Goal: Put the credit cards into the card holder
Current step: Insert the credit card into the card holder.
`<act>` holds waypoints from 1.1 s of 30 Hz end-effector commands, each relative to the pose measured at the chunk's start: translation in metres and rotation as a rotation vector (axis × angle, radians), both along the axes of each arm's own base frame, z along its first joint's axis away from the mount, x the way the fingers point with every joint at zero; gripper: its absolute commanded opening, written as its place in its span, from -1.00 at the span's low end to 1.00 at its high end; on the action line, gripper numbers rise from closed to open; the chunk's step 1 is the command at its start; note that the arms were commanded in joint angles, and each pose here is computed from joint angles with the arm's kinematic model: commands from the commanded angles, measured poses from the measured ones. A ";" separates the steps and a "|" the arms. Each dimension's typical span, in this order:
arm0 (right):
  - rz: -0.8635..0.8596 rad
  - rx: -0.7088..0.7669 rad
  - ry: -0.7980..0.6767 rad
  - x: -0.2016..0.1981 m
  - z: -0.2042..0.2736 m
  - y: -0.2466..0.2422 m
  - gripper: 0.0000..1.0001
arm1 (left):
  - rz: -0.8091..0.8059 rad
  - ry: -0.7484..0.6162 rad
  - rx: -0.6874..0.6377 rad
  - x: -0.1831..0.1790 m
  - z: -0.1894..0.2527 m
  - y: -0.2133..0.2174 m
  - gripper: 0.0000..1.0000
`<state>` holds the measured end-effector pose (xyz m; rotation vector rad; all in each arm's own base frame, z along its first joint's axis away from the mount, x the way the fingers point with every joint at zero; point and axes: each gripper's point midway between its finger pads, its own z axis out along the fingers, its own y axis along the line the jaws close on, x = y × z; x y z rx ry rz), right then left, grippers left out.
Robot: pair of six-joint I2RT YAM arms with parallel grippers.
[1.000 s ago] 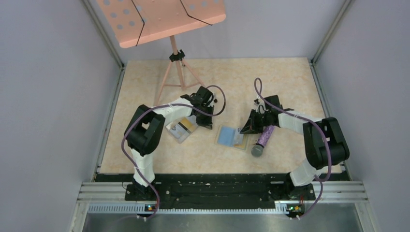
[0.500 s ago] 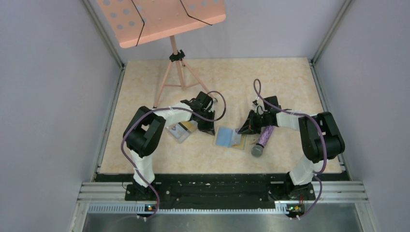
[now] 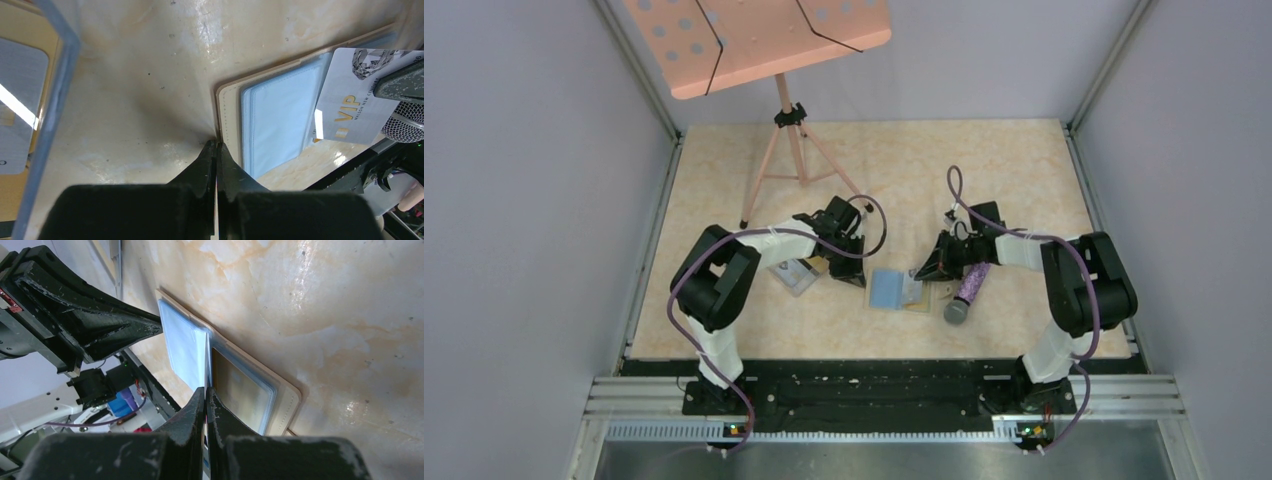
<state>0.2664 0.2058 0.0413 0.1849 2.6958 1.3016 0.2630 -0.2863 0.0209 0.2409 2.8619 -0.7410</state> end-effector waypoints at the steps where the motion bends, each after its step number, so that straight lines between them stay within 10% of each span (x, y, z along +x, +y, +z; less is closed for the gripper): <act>1: 0.016 -0.053 -0.072 0.006 0.011 -0.007 -1.00 | 0.009 0.047 0.073 -0.019 -0.012 0.017 -1.00; 33: 0.036 -0.010 -0.029 0.000 -0.007 0.006 -1.00 | 0.000 0.068 0.073 -0.022 -0.014 0.015 -1.00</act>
